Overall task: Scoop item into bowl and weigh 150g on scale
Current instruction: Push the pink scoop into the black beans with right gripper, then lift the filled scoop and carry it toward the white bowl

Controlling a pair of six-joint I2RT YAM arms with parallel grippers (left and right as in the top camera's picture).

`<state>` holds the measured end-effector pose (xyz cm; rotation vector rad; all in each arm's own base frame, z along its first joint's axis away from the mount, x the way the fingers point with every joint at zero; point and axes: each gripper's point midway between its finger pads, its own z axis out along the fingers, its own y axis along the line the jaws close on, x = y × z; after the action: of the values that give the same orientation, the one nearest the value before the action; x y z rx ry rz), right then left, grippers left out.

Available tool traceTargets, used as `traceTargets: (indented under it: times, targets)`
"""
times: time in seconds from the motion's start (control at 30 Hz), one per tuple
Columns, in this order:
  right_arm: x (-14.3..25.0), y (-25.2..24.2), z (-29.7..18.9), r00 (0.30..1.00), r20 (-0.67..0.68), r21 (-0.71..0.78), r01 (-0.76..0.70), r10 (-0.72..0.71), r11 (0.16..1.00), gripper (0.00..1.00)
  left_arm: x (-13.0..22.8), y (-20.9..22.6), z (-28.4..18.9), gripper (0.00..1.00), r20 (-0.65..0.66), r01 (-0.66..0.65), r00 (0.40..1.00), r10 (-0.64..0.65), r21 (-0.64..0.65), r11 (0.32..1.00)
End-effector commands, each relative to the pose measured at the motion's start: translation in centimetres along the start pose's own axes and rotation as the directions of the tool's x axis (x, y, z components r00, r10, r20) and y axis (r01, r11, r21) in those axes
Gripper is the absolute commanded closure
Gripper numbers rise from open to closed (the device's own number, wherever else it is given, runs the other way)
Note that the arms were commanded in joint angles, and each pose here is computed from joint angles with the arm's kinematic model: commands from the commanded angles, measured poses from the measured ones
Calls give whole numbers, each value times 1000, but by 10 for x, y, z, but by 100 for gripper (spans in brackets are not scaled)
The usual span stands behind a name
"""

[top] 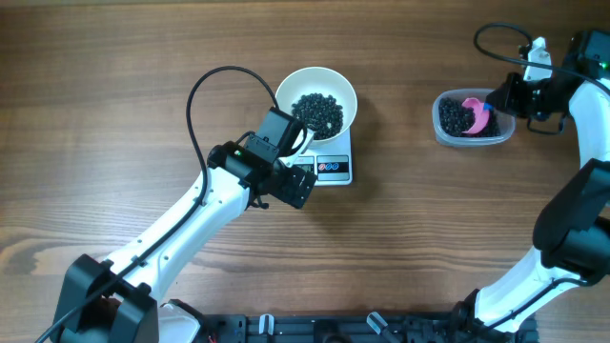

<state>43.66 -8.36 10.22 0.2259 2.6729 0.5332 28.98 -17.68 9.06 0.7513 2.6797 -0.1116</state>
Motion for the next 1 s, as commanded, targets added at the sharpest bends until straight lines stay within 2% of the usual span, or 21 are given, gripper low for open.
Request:
traceTargets:
  times: [0.0,0.07,0.13,0.3,0.43,0.5,0.63,0.87,0.97]
  targets:
    - [21,8,24,995,-82,-76,-68,61,995,96,-1,-2,-4,0,13,-10,1000,10,11,1000]
    - [44,20,20,985,-169,-134,-57,34,989,96,-1,-2,-4,0,13,-10,1000,10,11,1000]
    - [54,22,18,980,-201,-149,-20,-11,989,96,-1,-2,-4,0,13,-10,1000,10,11,1000]
    - [21,15,24,997,-77,-120,-19,9,993,96,-1,-2,-4,0,14,-10,1000,10,11,1000]
    - [20,18,22,997,-70,-146,-21,11,989,96,-1,-2,-4,0,13,-10,1000,10,11,1000]
    - [14,17,14,999,-31,-214,-15,8,977,96,-1,-2,-4,0,13,-10,1000,10,11,1000]
    - [1,13,-21,992,67,-424,-66,104,903,96,-1,-2,-4,0,13,-10,1000,10,11,1000]
    - [13,-29,-44,977,77,-410,-151,199,900,96,-1,-2,-4,0,13,-10,1000,10,11,1000]
    - [13,-24,-49,973,75,-448,-163,218,879,96,-1,-2,-4,0,13,-10,1000,10,11,1000]
